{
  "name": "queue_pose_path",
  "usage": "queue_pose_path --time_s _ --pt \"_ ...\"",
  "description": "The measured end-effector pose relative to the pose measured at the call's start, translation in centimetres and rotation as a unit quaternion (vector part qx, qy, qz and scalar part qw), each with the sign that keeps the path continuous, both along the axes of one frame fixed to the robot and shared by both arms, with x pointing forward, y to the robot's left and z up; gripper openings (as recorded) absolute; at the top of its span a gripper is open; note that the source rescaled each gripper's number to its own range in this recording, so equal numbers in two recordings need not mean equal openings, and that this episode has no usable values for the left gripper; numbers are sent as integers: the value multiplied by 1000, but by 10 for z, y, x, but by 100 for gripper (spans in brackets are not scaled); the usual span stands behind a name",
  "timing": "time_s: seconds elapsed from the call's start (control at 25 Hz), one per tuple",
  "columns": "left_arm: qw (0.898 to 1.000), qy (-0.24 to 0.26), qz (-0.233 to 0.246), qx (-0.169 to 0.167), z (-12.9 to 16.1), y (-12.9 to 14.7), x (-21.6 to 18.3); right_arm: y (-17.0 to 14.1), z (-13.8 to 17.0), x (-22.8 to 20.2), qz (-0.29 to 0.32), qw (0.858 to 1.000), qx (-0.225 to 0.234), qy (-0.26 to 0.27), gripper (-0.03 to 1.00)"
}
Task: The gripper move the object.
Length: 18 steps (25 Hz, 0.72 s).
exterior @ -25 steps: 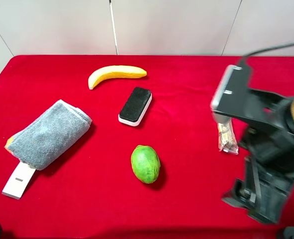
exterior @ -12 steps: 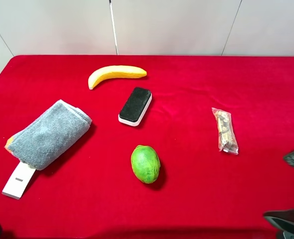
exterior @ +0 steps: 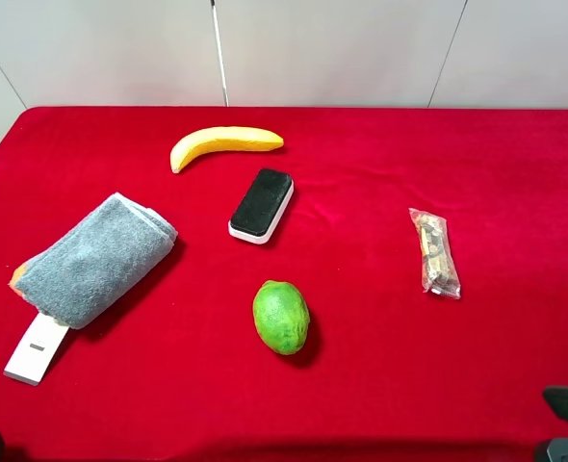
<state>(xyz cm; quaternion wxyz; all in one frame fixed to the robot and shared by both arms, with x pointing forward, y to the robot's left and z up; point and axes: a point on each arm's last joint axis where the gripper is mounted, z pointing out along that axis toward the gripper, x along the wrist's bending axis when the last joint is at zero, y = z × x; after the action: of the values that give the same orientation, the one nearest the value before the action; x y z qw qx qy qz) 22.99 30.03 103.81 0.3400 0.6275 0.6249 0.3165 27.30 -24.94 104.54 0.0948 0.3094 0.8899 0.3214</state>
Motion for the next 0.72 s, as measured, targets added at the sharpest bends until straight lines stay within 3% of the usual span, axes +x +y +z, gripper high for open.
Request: queue_pose_path --time_s 0.44,0.72 --pt "1000 0 0 0 0 0 0 -1 -3 0 -2 1000 7 -11 100" --pt "1000 0 0 0 0 0 0 -10 -1 4 -73 997 21 -22 100"
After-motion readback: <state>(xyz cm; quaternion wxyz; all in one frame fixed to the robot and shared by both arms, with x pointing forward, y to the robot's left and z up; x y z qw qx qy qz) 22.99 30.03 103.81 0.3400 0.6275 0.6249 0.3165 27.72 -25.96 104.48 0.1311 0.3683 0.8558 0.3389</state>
